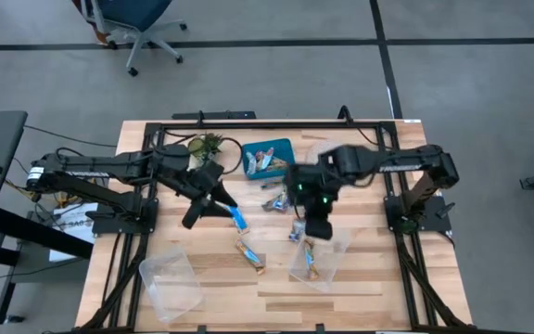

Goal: Pick and place Granola Bars by type
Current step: Put the yellow granola bar into the right transparent bin

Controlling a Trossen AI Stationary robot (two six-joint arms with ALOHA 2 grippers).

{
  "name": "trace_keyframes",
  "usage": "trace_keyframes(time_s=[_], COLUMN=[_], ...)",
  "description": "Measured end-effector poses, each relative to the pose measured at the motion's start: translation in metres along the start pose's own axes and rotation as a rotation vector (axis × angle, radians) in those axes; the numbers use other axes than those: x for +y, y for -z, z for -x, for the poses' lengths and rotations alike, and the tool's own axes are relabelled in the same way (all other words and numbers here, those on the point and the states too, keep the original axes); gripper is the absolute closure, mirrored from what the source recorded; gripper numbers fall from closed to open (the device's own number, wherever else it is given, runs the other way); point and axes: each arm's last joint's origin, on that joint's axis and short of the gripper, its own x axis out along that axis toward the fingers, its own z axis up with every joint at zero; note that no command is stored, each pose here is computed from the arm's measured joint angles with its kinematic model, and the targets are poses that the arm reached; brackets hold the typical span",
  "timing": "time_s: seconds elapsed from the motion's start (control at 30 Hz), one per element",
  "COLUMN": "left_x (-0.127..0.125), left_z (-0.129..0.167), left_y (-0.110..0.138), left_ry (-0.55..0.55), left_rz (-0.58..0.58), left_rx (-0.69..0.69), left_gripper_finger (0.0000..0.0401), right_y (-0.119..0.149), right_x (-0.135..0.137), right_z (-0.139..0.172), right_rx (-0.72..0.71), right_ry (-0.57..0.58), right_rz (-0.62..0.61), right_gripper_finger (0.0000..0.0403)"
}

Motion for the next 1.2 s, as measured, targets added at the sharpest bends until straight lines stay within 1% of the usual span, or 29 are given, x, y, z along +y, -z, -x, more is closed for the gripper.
trace_keyframes(time_s=[0.07,0.17,0.37,0.47,0.57,0.63,0.8,0.9,0.97,1.07,1.13,1.2], left_x=[-0.001,-0.004,-0.005,-0.003,-0.003,-0.003,-0.002,-0.002,-0.002,-0.001,-0.001,0.001], left_z=[-0.003,-0.006,-0.008,-0.009,-0.008,-0.008,-0.008,-0.008,-0.008,-0.007,-0.006,-0.003], left_y=[0.002,0.005,0.007,0.011,0.012,0.013,0.014,0.014,0.014,0.013,0.013,0.016], left_ry=[0.03,0.069,0.129,0.123,0.119,0.117,0.112,0.111,0.097,0.064,0.026,-0.034], left_rz=[-0.022,-0.05,-0.083,-0.075,-0.069,-0.065,-0.065,-0.066,-0.066,-0.064,-0.045,-0.003], left_rx=[0.027,0.055,0.094,0.124,0.138,0.144,0.155,0.152,0.148,0.138,0.132,0.146], left_gripper_finger=[0.0244,0.0244,0.0244,0.0244,0.0244,0.0244,0.0244,0.0244,0.0244,0.0244,0.0244,0.0244], right_y=[0.004,0.002,-0.005,-0.005,-0.004,-0.001,0.008,0.008,0.005,-0.004,-0.012,-0.021], right_x=[0.013,0.026,0.037,0.037,0.039,0.036,0.028,0.027,0.026,0.026,0.022,0.016], right_z=[-0.007,-0.028,-0.071,-0.088,-0.092,-0.097,-0.102,-0.106,-0.105,-0.098,-0.094,-0.09], right_rx=[0.022,0.054,0.134,0.158,0.156,0.177,0.247,0.246,0.226,0.158,0.103,0.033], right_ry=[-0.008,-0.007,0.019,0.082,0.111,0.138,0.173,0.171,0.159,0.132,0.128,0.133], right_rz=[-0.015,-0.031,-0.052,-0.045,-0.035,-0.05,-0.081,-0.071,-0.043,-0.016,-0.033,-0.076], right_gripper_finger=[0.0403,0.0403,0.0402,0.0401,0.0394,0.0383,0.0345,0.0325,0.0315,0.0304,0.0299,0.0296])
